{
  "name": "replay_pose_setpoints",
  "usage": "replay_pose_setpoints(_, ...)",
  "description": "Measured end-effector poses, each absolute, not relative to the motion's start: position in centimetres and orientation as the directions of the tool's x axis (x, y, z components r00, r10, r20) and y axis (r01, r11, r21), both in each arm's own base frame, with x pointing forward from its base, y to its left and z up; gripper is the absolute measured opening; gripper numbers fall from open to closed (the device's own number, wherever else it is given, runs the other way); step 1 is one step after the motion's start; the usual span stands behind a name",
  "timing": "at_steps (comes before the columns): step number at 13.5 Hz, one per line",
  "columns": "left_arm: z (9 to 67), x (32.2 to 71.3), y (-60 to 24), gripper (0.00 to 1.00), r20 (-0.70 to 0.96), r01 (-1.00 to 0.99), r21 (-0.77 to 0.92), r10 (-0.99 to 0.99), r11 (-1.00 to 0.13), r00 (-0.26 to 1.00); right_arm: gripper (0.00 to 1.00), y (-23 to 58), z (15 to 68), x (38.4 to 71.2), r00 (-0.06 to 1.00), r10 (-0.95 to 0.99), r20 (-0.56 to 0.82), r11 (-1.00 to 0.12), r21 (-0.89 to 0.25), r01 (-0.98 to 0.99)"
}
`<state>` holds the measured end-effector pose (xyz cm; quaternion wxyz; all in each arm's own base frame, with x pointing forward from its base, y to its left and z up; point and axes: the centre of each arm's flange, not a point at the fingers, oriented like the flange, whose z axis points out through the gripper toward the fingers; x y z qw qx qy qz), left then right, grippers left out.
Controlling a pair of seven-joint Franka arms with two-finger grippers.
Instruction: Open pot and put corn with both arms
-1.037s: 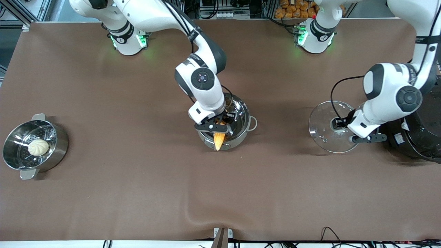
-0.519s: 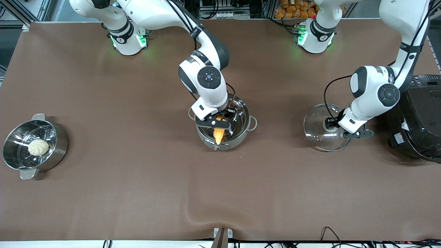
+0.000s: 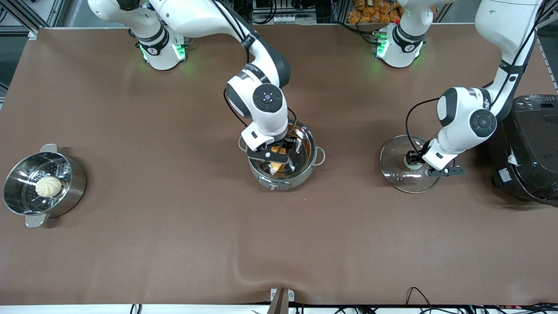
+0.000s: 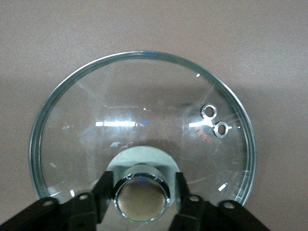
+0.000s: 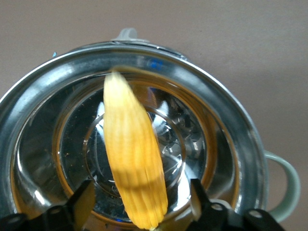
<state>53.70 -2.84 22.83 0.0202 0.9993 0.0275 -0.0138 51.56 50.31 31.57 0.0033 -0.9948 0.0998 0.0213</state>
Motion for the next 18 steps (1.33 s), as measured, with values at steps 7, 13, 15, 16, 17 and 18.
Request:
replay_pose_setpoints(7, 40.7, 58.4, -2.6, 1.00, 0.046, 0.055, 0.008, 0.055, -0.998, 0.997, 1.00, 33.6, 46.5, 59.5, 0.953, -0.302, 0.036, -0.953, 0.022, -0.303)
replay_pose_setpoints(13, 56.7, 57.5, -3.3, 1.00, 0.024, 0.050, -0.014, 0.050, -0.999, 0.998, 1.00, 10.4, 57.7, 60.2, 0.974, -0.217, -0.067, -0.976, 0.024, -0.216)
replay_pose_setpoints(15, 59.0, 57.0, -3.5, 1.00, 0.026, 0.047, -0.016, 0.046, -0.999, 0.999, 1.00, 4.8, 60.7, 58.6, 0.984, -0.156, -0.084, -0.988, 0.008, -0.156)
replay_pose_setpoints(16, 59.9, 56.6, -4.0, 1.00, 0.030, 0.039, -0.017, 0.039, -0.999, 0.999, 1.00, 3.0, 61.8, 57.8, 0.984, -0.156, -0.088, -0.988, 0.004, -0.156)
replay_pose_setpoints(17, 60.6, 56.2, -4.6, 1.00, 0.037, 0.029, -0.019, 0.028, -0.999, 0.999, 1.00, 2.0, 62.7, 57.0, 0.983, -0.158, -0.095, -0.987, 0.001, -0.158)
replay_pose_setpoints(18, 61.0, 55.9, -5.2, 1.00, 0.041, 0.020, -0.020, 0.019, -1.000, 0.999, 1.00, 1.8, 63.4, 56.3, 0.983, -0.158, -0.097, -0.987, -0.001, -0.159)
